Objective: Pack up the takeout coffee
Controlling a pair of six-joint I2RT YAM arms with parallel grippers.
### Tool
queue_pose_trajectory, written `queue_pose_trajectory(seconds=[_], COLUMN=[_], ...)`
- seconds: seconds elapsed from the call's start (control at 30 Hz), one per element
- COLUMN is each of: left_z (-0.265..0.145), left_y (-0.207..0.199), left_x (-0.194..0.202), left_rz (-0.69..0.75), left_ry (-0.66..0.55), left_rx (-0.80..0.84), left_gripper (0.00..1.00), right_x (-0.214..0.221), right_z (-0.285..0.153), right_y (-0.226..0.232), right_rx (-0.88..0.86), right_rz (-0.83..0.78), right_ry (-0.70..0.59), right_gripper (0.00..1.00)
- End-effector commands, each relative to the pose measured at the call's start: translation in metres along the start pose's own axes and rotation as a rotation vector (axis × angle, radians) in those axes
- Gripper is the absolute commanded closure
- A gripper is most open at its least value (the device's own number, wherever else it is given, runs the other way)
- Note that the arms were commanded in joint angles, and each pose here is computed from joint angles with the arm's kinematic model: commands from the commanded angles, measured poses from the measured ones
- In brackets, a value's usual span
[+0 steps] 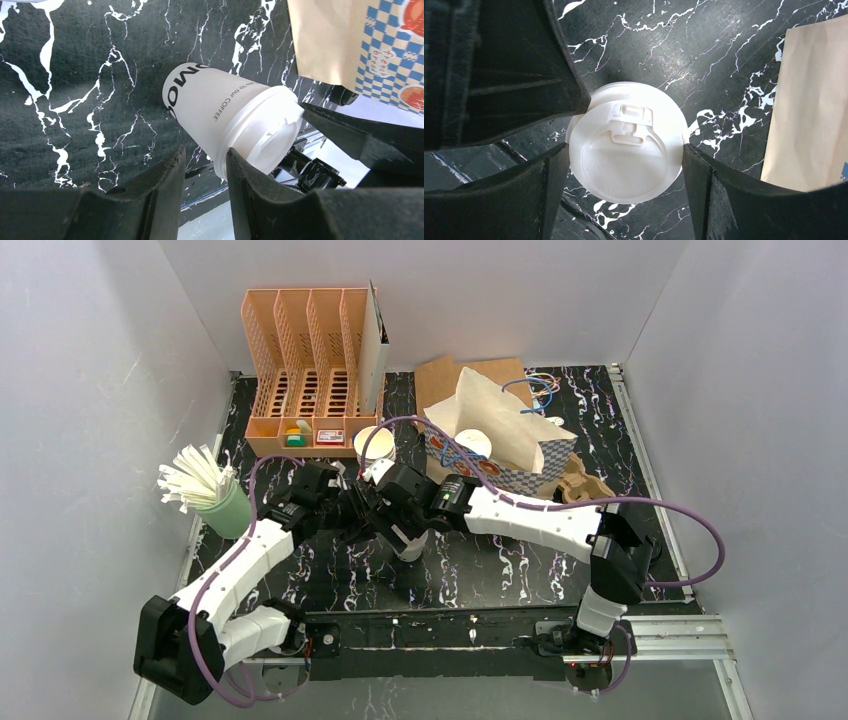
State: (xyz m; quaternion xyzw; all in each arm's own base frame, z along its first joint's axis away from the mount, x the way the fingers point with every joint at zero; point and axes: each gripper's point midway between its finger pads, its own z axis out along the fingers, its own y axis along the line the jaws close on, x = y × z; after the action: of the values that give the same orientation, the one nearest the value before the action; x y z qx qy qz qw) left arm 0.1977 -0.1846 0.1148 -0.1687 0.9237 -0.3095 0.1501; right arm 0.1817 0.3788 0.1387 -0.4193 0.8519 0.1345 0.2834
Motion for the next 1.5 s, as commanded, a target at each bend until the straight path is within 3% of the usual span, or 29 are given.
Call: queue_pose_trajectory(seconds=[0.0, 1.17, 1.47], left_z=[0.005, 0.006, -0.002], left_y=[0.025, 0.032, 0.019], left_x=[0.013, 0.017, 0.005], left_rz=[-0.01, -0.019, 0.018], left_ry=[0.073, 0.097, 0.051], left_rx=[-0.11, -0.152, -0.123], left_gripper=[0.67, 0.67, 0.63], right_x=[0.023, 0.115, 0.07], right_z=[0.014, 0.039, 0.023], right_y=[0.0, -0.018, -0.007], right_rx=[0.02, 0.082, 0.037], right_rz=[-0.025, -0.049, -0.004], right_ry=[0.063, 0.237, 0.117], right_gripper=[0.15, 0.19, 0.19])
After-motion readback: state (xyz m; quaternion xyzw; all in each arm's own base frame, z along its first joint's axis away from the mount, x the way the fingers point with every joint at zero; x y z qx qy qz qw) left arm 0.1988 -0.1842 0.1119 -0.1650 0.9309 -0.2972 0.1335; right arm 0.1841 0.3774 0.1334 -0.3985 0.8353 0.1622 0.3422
